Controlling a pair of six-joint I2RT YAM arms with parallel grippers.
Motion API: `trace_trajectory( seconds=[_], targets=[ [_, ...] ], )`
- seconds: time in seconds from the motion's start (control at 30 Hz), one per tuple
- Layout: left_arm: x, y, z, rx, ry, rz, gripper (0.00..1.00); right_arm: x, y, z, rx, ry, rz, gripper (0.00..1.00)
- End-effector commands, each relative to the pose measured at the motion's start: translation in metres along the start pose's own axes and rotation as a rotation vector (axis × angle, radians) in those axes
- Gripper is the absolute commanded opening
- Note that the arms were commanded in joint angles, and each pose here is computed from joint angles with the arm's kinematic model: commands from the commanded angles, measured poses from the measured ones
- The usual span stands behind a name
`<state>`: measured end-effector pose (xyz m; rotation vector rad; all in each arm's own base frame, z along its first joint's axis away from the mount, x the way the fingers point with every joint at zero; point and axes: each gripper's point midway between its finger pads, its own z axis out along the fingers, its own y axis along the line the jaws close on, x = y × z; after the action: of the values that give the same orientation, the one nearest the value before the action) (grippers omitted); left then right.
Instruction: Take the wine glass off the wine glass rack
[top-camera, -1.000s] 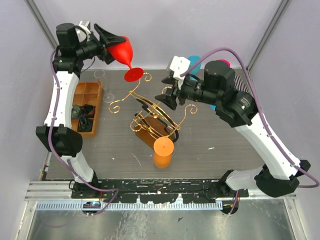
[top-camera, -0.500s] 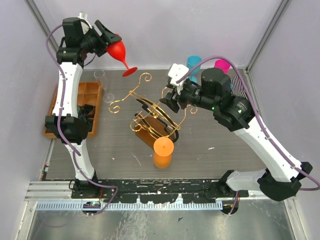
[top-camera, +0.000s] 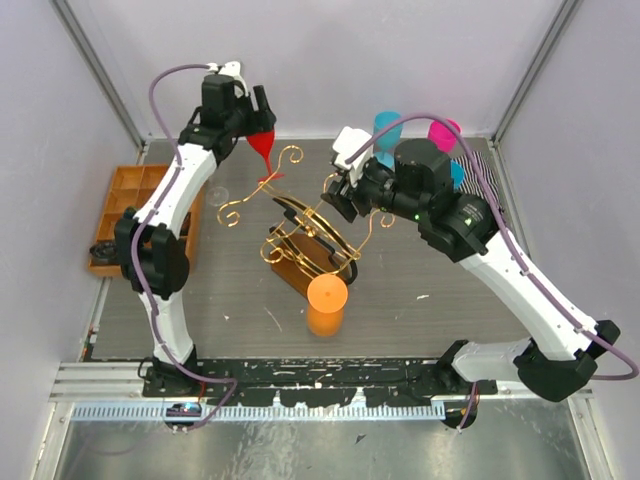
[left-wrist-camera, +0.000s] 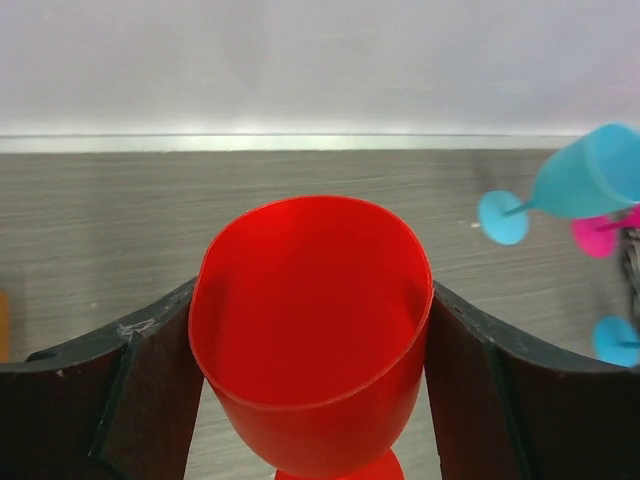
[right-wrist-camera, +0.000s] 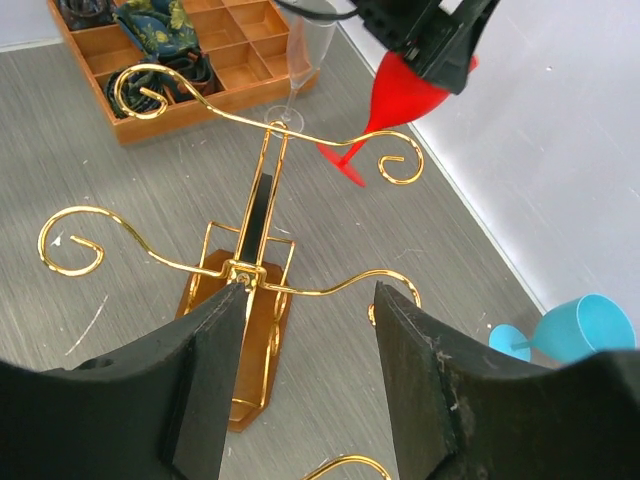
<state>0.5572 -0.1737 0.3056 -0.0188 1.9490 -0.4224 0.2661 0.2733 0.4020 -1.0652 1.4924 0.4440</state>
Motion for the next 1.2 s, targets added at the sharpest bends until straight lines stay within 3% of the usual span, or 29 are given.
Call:
trace_trajectory(
  seconds=[0.0, 0.7, 1.17],
  targets=[
    [-0.041, 0.032, -0.003, -0.133, -0.233, 0.065, 0.78, -0.021, -0.012, -0.008, 0.06, -0.081, 0.026, 0.59],
    [0.043, 0.065, 0.055, -0.158, -0.379, 0.144, 0.69, 0.017, -0.025, 0.008, 0.103, -0.006, 0.041, 0.58],
    [0.068, 0.067, 0.064, -0.152, -0.407, 0.209, 0.78, 0.025, -0.034, 0.019, 0.114, 0.015, 0.05, 0.57]
  ],
)
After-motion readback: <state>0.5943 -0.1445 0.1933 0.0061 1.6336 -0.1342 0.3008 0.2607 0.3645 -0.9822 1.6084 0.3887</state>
